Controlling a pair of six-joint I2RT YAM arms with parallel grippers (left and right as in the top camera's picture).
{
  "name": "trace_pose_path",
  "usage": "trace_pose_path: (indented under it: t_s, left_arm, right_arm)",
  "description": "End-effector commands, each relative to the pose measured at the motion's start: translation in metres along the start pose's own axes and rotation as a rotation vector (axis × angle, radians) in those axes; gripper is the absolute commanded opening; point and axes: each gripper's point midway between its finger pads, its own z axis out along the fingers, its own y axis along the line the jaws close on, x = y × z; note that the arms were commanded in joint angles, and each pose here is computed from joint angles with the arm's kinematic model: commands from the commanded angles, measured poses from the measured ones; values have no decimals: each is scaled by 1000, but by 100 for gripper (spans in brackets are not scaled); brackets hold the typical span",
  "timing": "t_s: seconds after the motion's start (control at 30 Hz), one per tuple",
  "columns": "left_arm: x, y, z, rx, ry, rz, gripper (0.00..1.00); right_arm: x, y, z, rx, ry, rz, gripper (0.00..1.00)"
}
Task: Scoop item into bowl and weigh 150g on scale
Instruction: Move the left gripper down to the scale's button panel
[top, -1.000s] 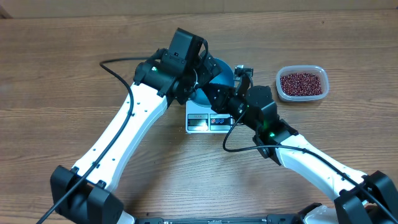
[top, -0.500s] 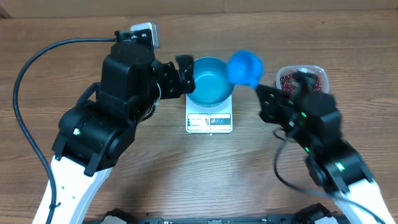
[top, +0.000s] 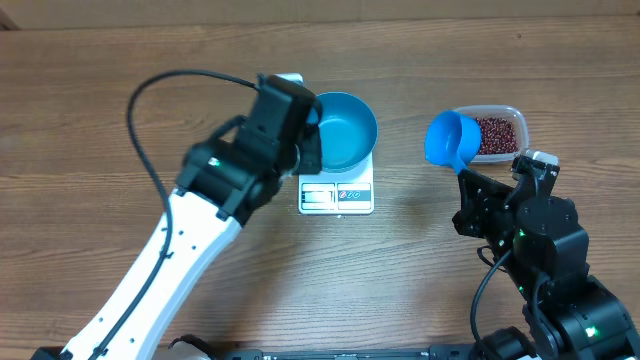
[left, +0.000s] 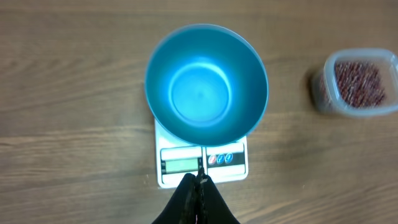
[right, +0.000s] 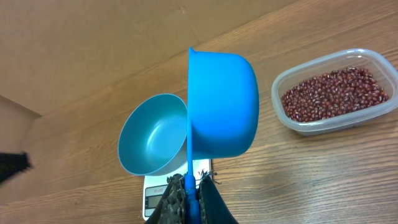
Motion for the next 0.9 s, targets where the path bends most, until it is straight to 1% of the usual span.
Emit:
trace_pose_path:
  t_s: [0.0,0.1,0.2,0.63,0.87]
  left_arm:
    - [19,-7,14,1,22,40,4]
    - [29,-11,28,-11,11,68,4]
    - [40,-17,43,-7,5,126,4]
    - [89,-27,118,-61,180,512,4]
    - [99,-27,140,-55,216,596,4]
  right_arm:
    - [-11,3,-7,-4,-34,29,4]
    - [-10,2,-7,-3,-29,29,4]
    - [-8,1,-6,3,-22,21,4]
    - [-2,-3,2,29,8,14,4]
    - [-1,-3,4,34,16,-21,4]
